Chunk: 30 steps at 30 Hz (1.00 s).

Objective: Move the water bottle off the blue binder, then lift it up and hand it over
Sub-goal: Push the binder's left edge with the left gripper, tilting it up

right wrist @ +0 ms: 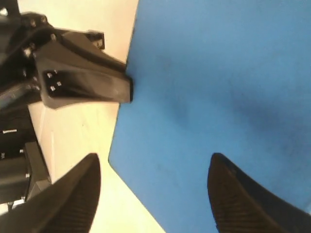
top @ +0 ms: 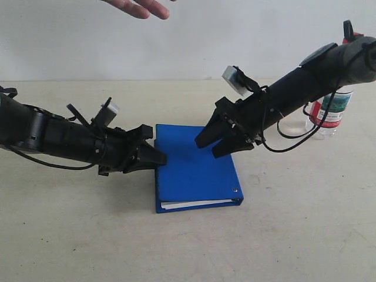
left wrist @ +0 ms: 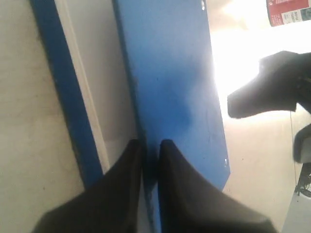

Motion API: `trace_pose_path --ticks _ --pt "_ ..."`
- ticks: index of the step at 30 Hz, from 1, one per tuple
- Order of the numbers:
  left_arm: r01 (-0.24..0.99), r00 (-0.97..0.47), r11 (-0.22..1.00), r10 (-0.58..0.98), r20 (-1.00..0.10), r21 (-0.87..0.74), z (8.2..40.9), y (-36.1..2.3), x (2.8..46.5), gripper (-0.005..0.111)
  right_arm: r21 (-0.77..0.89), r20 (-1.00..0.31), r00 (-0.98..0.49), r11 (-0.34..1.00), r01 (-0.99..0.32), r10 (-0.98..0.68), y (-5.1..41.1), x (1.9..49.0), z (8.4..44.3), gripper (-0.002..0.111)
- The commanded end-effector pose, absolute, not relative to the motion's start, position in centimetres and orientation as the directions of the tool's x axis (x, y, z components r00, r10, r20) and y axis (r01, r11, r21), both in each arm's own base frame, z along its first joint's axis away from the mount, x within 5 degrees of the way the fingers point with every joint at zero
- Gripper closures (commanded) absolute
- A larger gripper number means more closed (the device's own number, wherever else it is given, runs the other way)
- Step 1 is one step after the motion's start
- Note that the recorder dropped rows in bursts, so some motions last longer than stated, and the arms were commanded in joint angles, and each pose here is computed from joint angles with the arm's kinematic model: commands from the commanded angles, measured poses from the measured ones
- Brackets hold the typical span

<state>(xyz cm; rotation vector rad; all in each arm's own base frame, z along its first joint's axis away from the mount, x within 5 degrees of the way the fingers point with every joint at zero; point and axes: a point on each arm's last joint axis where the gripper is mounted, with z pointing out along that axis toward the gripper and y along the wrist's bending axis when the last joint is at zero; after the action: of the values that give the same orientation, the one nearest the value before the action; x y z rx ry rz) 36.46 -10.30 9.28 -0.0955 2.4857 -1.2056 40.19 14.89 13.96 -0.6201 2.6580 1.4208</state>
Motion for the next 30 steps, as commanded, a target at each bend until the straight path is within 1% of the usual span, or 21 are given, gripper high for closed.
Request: trace_pose_path --ticks 1,4,5,7,8,9,11,13,15,16,17,19,23,30 --pt "0.176 -0.931 0.660 -0.130 -0.342 -0.730 9.3 -9.8 36.2 0.102 0.754 -0.231 -0.932 0.554 -0.352 -0.278 13.5 41.7 16.0 0.051" --pt "0.226 -0.929 0.675 -0.068 -0.364 -0.703 9.7 -8.9 36.0 0.102 0.688 -0.197 -0.948 0.654 -0.315 -0.249 10.7 42.5 16.9 0.051" --pt "0.246 -0.925 0.669 -0.054 -0.376 -0.701 10.1 -8.6 35.9 0.102 0.677 -0.174 -0.958 0.679 -0.283 -0.227 9.8 42.6 16.9 0.051" --pt "0.310 -0.914 0.613 -0.018 -0.404 -0.727 11.1 -8.6 35.6 0.102 0.674 -0.127 -0.977 0.707 -0.213 -0.172 8.1 42.7 16.4 0.051" --pt "0.333 -0.911 0.580 -0.008 -0.413 -0.744 11.5 -8.5 35.5 0.102 0.676 -0.114 -0.980 0.710 -0.195 -0.161 7.6 42.7 16.0 0.051" --pt "0.366 -0.907 0.520 0.012 -0.421 -0.772 12.2 -8.8 35.1 0.102 0.690 -0.097 -0.985 0.704 -0.171 -0.143 7.2 42.5 15.5 0.051" --pt "0.385 -0.909 0.446 0.030 -0.417 -0.808 12.9 -9.2 34.7 0.102 0.719 -0.097 -0.986 0.675 -0.163 -0.135 7.0 42.4 14.8 0.051" --pt "0.401 -0.909 0.380 0.047 -0.415 -0.834 13.6 -9.5 34.2 0.102 0.750 -0.127 -0.981 0.633 -0.192 -0.147 7.4 42.3 14.1 0.051" --pt "0.405 -0.910 0.343 0.056 -0.412 -0.848 13.8 -9.6 34.0 0.102 0.758 -0.173 -0.969 0.604 -0.245 -0.176 7.7 42.3 13.8 0.051" --pt "0.405 -0.910 0.343 0.056 -0.412 -0.848 13.8 -9.6 34.0 0.102 0.756 -0.186 -0.963 0.598 -0.268 -0.198 7.9 42.3 13.4 0.048" --pt "0.415 -0.905 0.342 0.058 -0.422 -0.843 13.8 -9.6 34.0 0.102 0.759 -0.181 -0.963 0.594 -0.265 -0.198 8.0 42.3 13.0 0.038" --pt "0.448 -0.888 0.339 0.066 -0.454 -0.827 13.9 -9.6 34.1 0.102 0.763 -0.169 -0.966 0.594 -0.255 -0.197 8.0 42.3 12.5 0.030" --pt "0.478 -0.872 0.337 0.071 -0.484 -0.811 14.4 -9.7 34.1 0.102 0.767 -0.161 -0.967 0.592 -0.249 -0.198 8.0 42.3 11.9 0.029" --pt "0.503 -0.857 0.334 0.078 -0.509 -0.797 14.5 -9.7 34.1 0.102 0.782 -0.200 -0.959 0.557 -0.279 -0.200 8.4 42.5 11.6 0.029"
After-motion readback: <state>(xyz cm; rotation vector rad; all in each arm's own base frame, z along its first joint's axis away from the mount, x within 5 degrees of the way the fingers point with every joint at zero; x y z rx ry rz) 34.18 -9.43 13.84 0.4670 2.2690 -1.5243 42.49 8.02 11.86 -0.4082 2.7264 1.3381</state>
